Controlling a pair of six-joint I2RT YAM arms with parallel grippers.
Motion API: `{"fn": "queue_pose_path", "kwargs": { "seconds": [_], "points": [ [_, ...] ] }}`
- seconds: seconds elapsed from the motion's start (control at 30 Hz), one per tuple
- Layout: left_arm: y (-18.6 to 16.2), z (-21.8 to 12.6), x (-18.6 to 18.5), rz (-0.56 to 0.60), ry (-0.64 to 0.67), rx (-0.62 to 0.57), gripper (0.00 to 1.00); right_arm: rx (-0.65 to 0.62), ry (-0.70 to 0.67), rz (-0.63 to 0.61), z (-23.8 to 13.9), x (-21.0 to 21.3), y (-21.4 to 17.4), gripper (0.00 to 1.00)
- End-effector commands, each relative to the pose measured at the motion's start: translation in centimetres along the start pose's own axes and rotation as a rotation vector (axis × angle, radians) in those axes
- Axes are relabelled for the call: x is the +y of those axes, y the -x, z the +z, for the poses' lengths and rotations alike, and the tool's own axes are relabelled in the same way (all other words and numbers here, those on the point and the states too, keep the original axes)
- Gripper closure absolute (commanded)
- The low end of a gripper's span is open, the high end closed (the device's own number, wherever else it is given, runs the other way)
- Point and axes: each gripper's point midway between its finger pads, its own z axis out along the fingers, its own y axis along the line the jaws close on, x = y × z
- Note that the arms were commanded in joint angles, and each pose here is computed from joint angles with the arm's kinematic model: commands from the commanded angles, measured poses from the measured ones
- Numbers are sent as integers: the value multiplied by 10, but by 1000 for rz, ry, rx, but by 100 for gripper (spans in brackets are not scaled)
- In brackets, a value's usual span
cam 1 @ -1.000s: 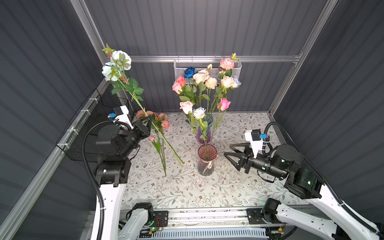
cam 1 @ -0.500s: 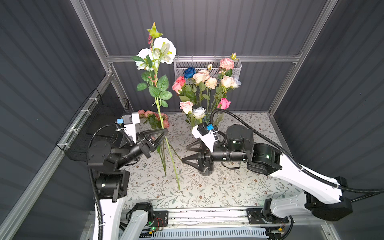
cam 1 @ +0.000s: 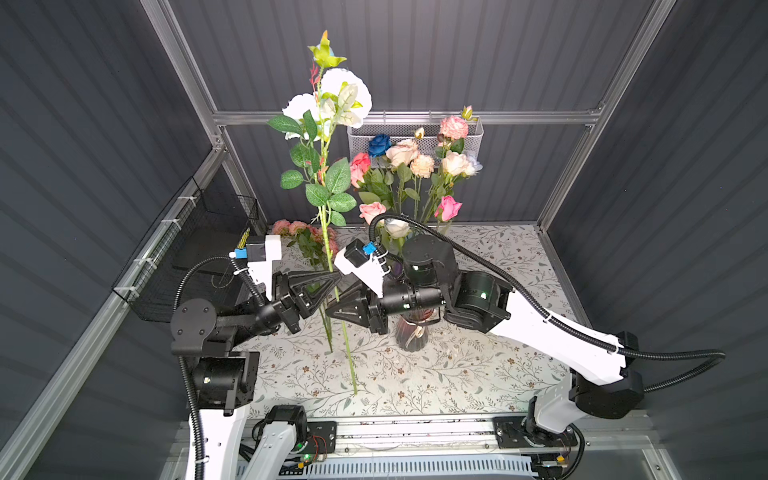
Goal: Arrange the flowers into the vase
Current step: 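Grasp the white flower stem with the right gripper and open the left gripper, then lower the white flower into the red-pink vase with the right gripper while left withdraws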
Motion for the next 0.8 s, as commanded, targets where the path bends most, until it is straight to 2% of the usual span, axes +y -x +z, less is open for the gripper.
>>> {"fn": "queue_pose_path", "kwargs": {
  "seconds": [0.0,0.07,0.2,0.23,0.43,0.6,0.67,0.77],
  "points": [
    [-2,-1,5,-1,30,-8,69,-37,53,-45,-4,15,7,100],
    [-2,-3,8,-4,53,-21,50,-51,29,-48,-8,12,4,100],
    [-1,-6,16,-16,105,-61,4,-90,-57,-70,-27,4,-1,100],
    [0,-7,18,-18,120,-74,0,-98,-80,-75,-33,1,-3,100],
    [3,-21,37,-8,281,-152,0,-146,-260,-119,-83,-12,-10,100],
    [-18,-34,77,-72,450,-158,0,-202,-479,-198,-128,-33,-9,100],
    [-28,-34,87,-99,461,-143,0,-263,-559,-247,-151,-36,5,100],
    [-39,-33,99,-138,471,-127,0,-315,-659,-295,-166,-55,20,100]
  ]
}}
